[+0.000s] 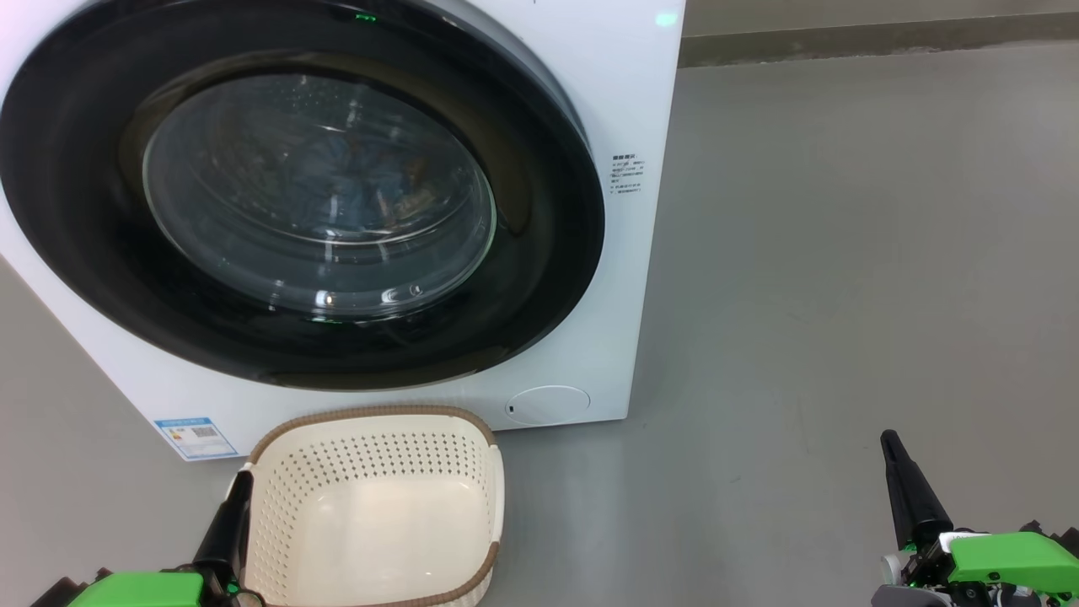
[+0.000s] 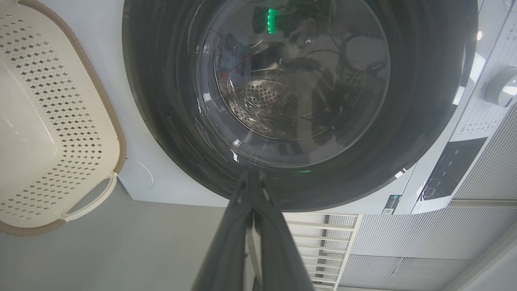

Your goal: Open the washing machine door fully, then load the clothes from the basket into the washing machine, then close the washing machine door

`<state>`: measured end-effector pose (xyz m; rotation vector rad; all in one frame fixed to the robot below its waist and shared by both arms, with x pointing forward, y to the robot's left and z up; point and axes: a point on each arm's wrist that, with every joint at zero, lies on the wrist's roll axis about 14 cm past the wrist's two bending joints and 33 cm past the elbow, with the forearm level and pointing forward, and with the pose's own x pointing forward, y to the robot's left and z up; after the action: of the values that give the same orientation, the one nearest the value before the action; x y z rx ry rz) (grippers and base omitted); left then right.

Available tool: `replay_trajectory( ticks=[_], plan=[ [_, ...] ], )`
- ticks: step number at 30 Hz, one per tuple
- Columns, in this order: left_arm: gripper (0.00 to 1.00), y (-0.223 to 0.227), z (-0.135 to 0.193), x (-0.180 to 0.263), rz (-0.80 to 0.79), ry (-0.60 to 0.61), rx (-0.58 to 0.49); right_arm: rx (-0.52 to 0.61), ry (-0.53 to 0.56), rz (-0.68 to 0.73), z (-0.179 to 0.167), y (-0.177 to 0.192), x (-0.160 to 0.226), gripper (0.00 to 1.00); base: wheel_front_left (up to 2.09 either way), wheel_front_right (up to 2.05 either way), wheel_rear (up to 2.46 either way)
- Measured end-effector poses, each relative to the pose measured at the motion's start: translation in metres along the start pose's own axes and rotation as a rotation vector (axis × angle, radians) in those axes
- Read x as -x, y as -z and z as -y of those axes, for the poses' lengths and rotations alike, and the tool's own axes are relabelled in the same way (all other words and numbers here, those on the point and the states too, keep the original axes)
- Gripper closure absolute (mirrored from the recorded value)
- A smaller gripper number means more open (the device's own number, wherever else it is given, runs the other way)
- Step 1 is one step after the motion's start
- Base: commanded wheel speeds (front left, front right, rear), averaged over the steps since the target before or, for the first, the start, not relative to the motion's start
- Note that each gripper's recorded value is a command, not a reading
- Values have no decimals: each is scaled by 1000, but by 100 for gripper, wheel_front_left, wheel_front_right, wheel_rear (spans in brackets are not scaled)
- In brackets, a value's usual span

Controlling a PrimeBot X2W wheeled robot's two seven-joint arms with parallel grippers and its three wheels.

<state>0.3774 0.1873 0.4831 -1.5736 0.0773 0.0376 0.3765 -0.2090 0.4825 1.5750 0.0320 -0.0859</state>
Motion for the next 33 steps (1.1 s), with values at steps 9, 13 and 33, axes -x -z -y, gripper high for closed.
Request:
replay_trajectory(
  ticks=[9, 13, 33],
  plan=[
    [100, 0, 0, 0, 0, 0, 0, 0, 0, 0, 0, 0, 0, 100, 0, 0, 0],
    [100, 0, 0, 0, 0, 0, 0, 0, 0, 0, 0, 0, 0, 100, 0, 0, 0],
    [100, 0, 0, 0, 0, 0, 0, 0, 0, 0, 0, 0, 0, 100, 0, 0, 0]
  ],
)
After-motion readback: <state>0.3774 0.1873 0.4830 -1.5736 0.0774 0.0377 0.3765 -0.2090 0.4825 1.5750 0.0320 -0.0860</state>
